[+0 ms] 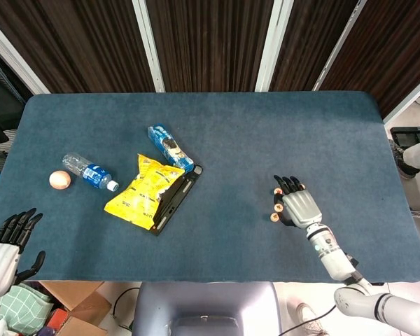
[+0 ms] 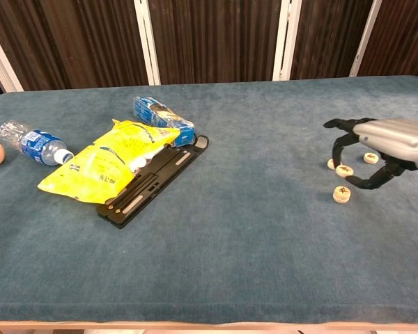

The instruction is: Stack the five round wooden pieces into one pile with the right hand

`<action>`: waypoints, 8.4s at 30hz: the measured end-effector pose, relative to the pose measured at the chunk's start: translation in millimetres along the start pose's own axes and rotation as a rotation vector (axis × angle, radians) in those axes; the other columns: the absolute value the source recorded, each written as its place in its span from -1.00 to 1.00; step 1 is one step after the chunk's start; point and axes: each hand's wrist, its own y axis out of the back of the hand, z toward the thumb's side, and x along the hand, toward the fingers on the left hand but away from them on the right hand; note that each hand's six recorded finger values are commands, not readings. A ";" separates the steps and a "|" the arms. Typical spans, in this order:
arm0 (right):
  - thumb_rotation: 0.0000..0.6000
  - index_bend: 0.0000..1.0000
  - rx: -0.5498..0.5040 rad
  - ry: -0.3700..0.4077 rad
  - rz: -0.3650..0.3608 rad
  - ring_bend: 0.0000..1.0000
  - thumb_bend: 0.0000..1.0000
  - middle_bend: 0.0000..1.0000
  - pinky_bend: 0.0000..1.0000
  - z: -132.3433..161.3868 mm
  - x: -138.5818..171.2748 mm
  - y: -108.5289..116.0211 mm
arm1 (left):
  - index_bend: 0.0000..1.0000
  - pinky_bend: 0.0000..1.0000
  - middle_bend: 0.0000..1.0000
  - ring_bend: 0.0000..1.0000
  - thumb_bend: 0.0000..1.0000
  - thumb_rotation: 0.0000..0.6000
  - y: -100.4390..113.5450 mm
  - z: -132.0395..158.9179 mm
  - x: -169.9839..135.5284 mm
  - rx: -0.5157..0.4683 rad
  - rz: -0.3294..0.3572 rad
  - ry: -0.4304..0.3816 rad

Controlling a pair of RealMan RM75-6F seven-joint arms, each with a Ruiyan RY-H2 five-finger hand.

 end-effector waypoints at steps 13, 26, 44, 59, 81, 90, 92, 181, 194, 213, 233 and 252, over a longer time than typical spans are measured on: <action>1.00 0.19 0.042 0.007 0.023 -1.00 0.10 -1.00 -1.00 2.5 9.1 -11.7 | -1.00 -0.82 -1.00 -0.97 -0.08 1.00 2.4 2.1 -1.8 -0.012 0.006 -0.015; 1.00 -0.04 0.056 0.013 0.037 -1.00 0.10 -0.99 -1.00 4.6 10.5 -16.1 | -1.00 -0.82 -1.00 -0.97 -0.06 1.00 3.4 1.6 -2.8 -0.017 0.010 -0.012; 1.00 -0.20 -0.042 -0.098 -0.047 -1.00 -0.03 -1.00 -1.00 -34.0 11.9 13.4 | -1.00 -0.82 -1.00 -0.97 -0.03 1.00 4.1 1.9 -2.4 -0.026 0.016 -0.015; 1.00 0.01 -0.033 -0.184 0.001 -1.00 -0.31 -1.00 -1.00 -41.0 -48.6 12.7 | -1.00 -0.82 -1.00 -0.97 -0.03 1.00 2.0 -1.3 1.6 -0.014 0.011 0.006; 1.00 0.19 0.005 -0.164 0.077 -1.00 -0.11 -1.00 -1.00 -27.7 -76.1 -2.6 | -1.00 -0.82 -1.00 -0.97 -0.03 1.00 3.3 -3.3 2.3 -0.005 0.014 0.011; 1.00 0.21 0.006 -0.165 0.086 -1.00 -0.10 -1.00 -1.00 -26.6 -76.8 -5.7 | -1.00 -0.82 -1.00 -0.97 -0.03 1.00 3.6 -3.0 2.2 -0.007 0.015 0.010; 1.00 0.23 0.010 -0.165 0.089 -1.00 -0.10 -1.00 -1.00 -26.4 -76.7 -6.6 | -1.00 -0.82 -1.00 -0.97 -0.03 1.00 4.2 -3.0 1.7 -0.008 0.017 0.009; 1.00 0.04 -0.076 -0.313 0.075 -1.00 -0.13 -0.99 -1.00 -105.4 -47.5 5.2 | -1.00 -0.81 -1.00 -0.97 -0.03 1.00 0.2 -2.2 4.5 -0.014 -0.006 0.009; 1.00 0.12 -0.051 -0.300 0.103 -1.00 -0.13 -0.99 -1.00 -97.3 -55.1 -4.3 | -1.00 -0.82 -1.00 -0.97 -0.03 1.00 -0.8 -2.6 4.7 -0.007 -0.014 0.011; 1.00 0.26 -0.054 -0.292 0.103 -1.00 -0.05 -1.00 -1.00 -89.0 -60.9 -5.0 | -1.00 -0.82 -1.00 -0.97 -0.03 1.00 1.4 -1.6 3.6 -0.010 -0.006 0.003; 1.00 0.28 -0.115 0.000 0.023 -1.00 -0.05 -0.99 -1.00 3.2 -21.0 29.3 | -1.00 -0.82 -1.00 -0.97 -0.03 1.00 3.1 -2.8 3.9 -0.018 0.000 0.006; 1.00 0.28 -0.023 0.047 0.082 -1.00 -0.05 -0.99 -1.00 10.4 2.8 13.8 | -1.00 -0.81 -1.00 -0.97 -0.03 1.00 4.4 -1.9 2.0 -0.027 0.003 0.001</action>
